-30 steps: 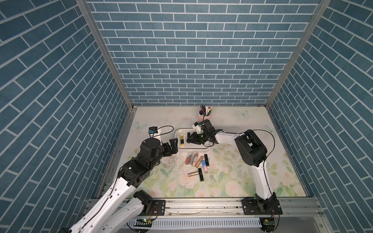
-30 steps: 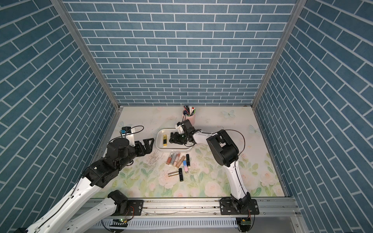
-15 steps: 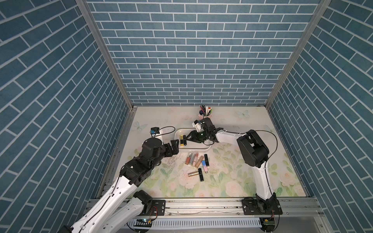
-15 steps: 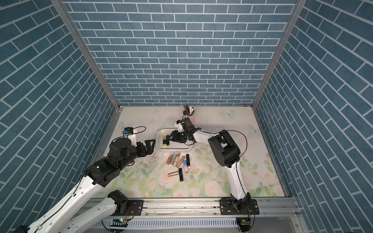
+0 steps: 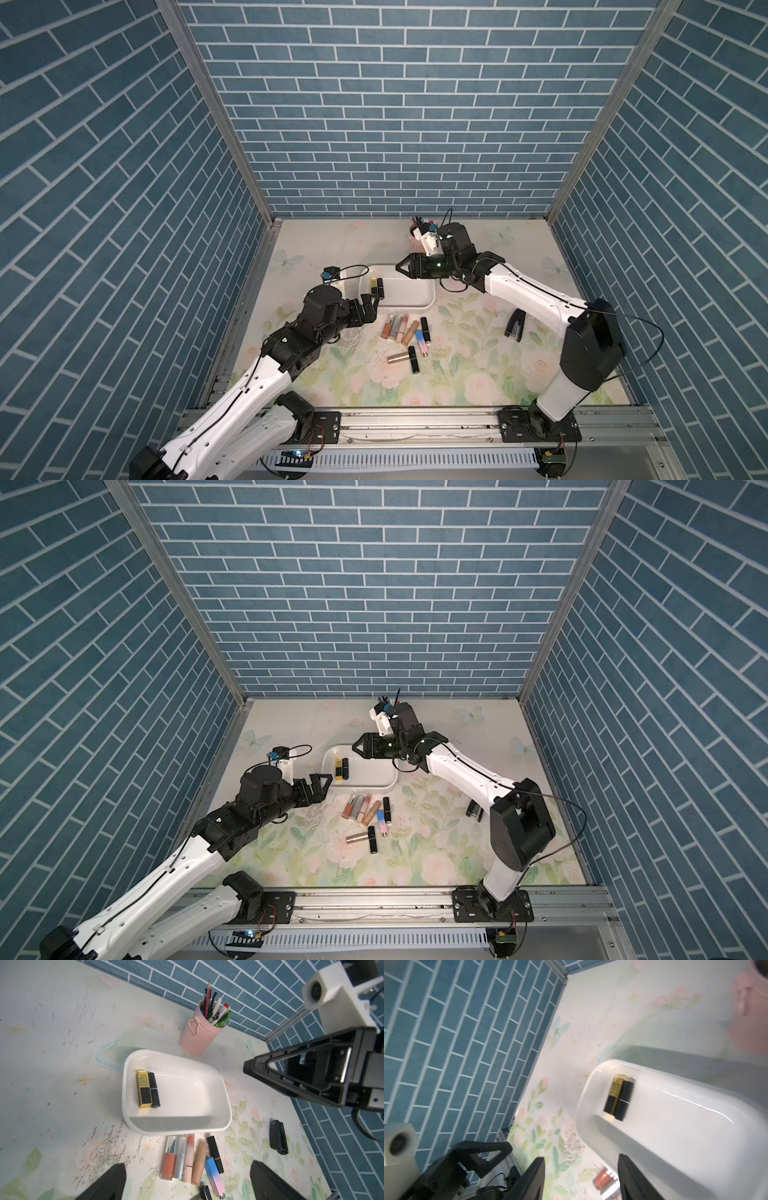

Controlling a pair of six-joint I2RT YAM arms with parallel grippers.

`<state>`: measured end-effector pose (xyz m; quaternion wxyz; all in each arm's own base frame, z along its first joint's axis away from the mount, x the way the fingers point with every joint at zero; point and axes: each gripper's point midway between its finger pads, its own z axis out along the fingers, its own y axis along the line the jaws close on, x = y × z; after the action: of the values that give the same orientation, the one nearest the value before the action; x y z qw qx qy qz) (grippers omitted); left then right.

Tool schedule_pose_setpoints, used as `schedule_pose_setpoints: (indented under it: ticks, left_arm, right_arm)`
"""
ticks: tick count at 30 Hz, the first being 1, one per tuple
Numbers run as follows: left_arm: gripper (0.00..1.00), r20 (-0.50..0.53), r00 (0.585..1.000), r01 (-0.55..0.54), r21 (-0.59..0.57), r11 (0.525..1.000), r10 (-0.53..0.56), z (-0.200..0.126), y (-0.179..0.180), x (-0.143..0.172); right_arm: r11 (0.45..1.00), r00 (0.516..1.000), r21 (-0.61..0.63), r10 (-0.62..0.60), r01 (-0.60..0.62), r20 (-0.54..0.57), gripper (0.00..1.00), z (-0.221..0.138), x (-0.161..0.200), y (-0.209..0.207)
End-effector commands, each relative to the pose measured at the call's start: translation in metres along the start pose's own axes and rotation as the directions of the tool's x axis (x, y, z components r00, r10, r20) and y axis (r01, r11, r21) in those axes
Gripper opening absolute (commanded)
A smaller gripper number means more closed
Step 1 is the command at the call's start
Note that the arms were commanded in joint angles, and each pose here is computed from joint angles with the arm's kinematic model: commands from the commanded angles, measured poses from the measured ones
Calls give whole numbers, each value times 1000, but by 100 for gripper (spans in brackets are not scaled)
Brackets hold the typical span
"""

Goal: Put the lipstick into the storage box
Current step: Place the lipstick in the storage box, then pick up the lipstick at the center of the board.

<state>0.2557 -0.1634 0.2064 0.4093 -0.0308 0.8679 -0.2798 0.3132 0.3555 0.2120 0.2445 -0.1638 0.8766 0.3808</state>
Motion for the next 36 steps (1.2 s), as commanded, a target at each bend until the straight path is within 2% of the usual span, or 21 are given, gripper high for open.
schedule_pose_setpoints:
  ticks: [1, 4, 9, 11, 16, 22, 36]
  left_arm:
    - [100, -26, 1000, 4, 53, 999, -3, 3, -7, 6]
    - [100, -68, 998, -3, 81, 997, 8, 8, -10, 16]
    - [100, -105, 994, 3, 116, 993, 9, 13, -11, 30]
    - [100, -117, 993, 2, 118, 993, 12, 14, -8, 36]
    - [100, -152, 988, 31, 139, 990, -9, 20, -2, 56]
    - [100, -190, 982, 41, 131, 991, -15, 28, 6, 74]
    - [100, -190, 982, 4, 108, 994, 17, 33, 8, 72]
  right_arm:
    - [978, 996, 203, -23, 41, -91, 61, -20, 41, -36]
    - [963, 992, 264, -27, 59, -124, 64, -33, 63, -43]
    - [936, 982, 341, -25, 89, -189, 64, -41, 99, -57]
    - [918, 978, 383, -23, 104, -210, 61, -41, 113, -68]
    - [914, 971, 394, -4, 101, -240, 53, -30, 138, -78]
    - [906, 964, 409, 6, 107, -265, 50, -9, 150, -89]
    - [898, 951, 423, 19, 119, -307, 43, 28, 159, -104]
